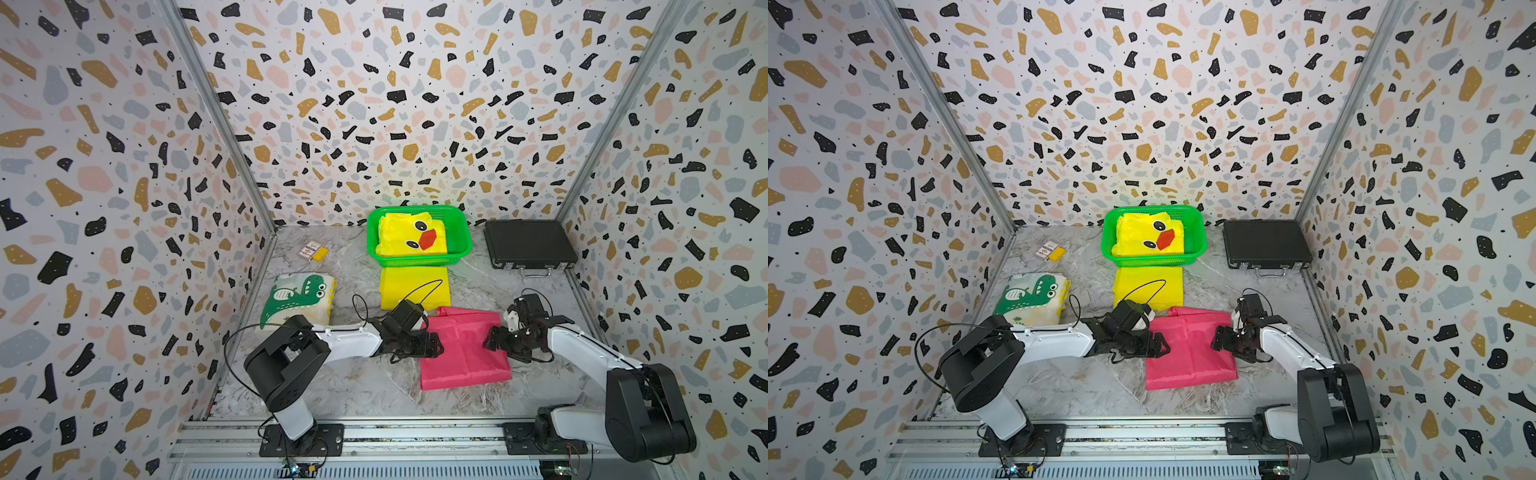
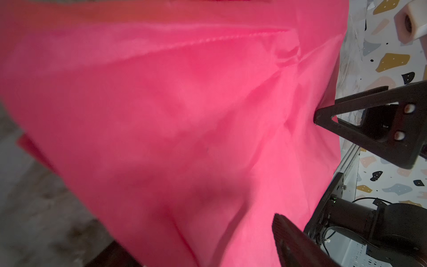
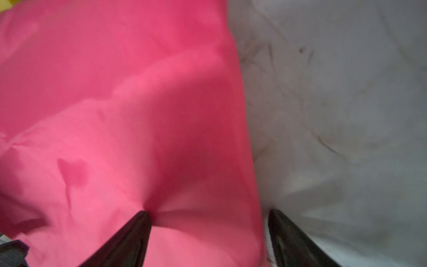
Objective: Put the folded raincoat in the basket
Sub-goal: Pick up the raincoat from the center of the board.
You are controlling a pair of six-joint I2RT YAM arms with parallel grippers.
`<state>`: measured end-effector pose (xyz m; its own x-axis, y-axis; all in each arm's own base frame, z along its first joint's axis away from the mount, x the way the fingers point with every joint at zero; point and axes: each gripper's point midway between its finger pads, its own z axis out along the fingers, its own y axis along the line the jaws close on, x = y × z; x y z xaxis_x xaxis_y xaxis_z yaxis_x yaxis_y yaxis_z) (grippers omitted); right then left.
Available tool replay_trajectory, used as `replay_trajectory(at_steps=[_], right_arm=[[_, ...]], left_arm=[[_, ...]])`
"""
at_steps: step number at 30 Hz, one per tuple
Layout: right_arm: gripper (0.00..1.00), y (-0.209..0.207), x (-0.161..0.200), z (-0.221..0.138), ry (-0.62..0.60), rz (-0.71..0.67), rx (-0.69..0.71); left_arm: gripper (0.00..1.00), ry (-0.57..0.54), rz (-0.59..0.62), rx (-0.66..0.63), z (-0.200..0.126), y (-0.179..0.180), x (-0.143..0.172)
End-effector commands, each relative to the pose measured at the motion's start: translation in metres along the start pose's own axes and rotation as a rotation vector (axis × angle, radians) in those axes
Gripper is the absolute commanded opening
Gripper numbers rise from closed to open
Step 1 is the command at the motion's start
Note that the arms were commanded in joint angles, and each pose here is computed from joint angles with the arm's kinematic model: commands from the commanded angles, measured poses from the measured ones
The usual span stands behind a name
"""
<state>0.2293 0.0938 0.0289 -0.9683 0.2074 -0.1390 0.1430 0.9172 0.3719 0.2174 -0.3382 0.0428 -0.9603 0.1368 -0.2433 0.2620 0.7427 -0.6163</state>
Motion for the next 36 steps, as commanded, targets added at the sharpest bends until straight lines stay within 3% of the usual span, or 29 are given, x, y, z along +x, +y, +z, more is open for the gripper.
replay_trajectory(at_steps=[1,7,10,13,16,18,21,36], right_arm=[[0.83,-0.011,0.027,0.016,0.098,0.029,0.04],[0.72,-0.007,0.031,0.016,0.1,0.018,0.049],[0.61,-0.005,0.035,0.017,0.102,0.01,0.049],[0.46,-0.002,0.038,0.017,0.099,-0.002,0.041],[0.27,0.004,0.038,0.013,0.088,-0.024,0.031],[0.15,0.009,0.038,0.01,0.077,-0.041,0.02],[0.0,0.014,0.038,0.005,0.064,-0.056,0.014],[0.0,0.03,0.042,-0.03,0.012,-0.105,-0.034]], left_arm=[[0.83,0.03,0.006,-0.055,0.008,0.014,0.009],[0.58,0.027,0.011,-0.044,0.006,0.01,0.008],[0.49,0.019,0.017,-0.038,0.004,0.007,0.006],[0.37,0.015,0.025,-0.034,0.002,0.004,0.005],[0.1,0.009,0.037,-0.021,-0.001,-0.001,0.004],[0.0,0.005,0.038,-0.021,-0.003,-0.004,0.003],[0.0,0.0,0.049,-0.023,-0.007,-0.009,0.001],[0.0,-0.059,0.077,-0.07,-0.05,-0.019,-0.002]])
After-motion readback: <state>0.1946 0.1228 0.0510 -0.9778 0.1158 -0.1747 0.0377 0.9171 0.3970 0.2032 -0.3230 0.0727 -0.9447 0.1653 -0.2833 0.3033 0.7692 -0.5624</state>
